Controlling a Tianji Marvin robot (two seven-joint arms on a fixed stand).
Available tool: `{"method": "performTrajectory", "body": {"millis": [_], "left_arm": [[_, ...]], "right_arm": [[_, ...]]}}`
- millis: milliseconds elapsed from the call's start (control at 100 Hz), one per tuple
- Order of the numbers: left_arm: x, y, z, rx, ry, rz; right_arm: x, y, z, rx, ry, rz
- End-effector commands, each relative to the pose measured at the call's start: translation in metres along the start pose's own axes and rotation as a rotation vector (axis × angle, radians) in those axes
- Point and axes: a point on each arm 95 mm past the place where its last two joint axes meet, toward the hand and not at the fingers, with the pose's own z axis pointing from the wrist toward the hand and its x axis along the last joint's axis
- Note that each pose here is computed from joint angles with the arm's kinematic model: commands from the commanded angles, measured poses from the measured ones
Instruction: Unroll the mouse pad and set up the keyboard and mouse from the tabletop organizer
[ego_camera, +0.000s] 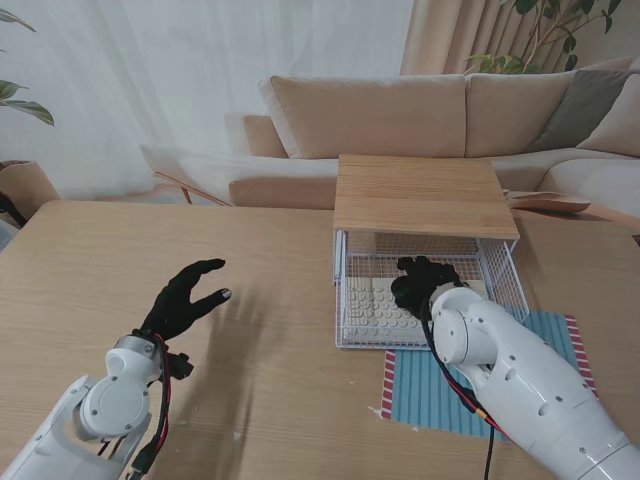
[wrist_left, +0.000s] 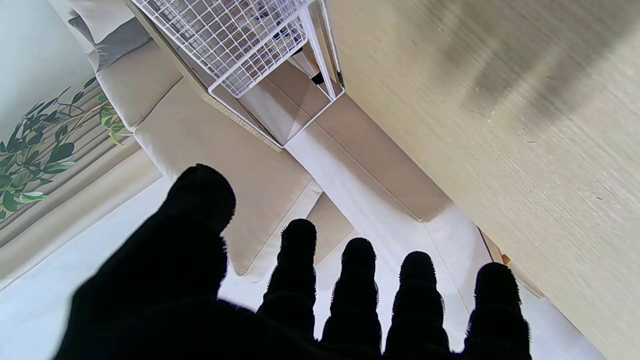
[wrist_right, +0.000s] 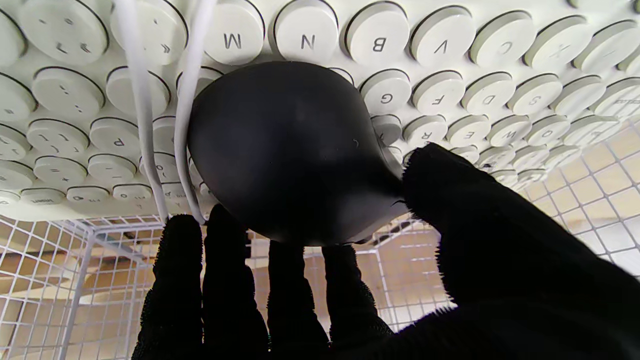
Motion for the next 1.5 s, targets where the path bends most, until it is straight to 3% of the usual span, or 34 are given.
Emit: {"method": "performTrajectory", "body": {"millis": [0, 680, 990, 1490], "left_arm": [[0.001, 0.003, 0.0, -0.015, -0.003, -0.006], [-0.001, 0.002, 0.0, -0.018, -0.008, -0.001], [-0.001, 0.002, 0.0, -0.017, -0.009, 0.0], [-0.001, 0.002, 0.001, -0.02, -0.008, 0.001]], "right_arm": [[0.003, -0.016, 0.0, 0.048, -0.003, 0.002], [-0.001, -0.028, 0.002, 0.051, -0.014, 0.013], [0.001, -0.034, 0.005, -0.004, 0.009, -0.01], [0.009, -0.014, -0.005, -0.089, 0.104, -0.036]]}}
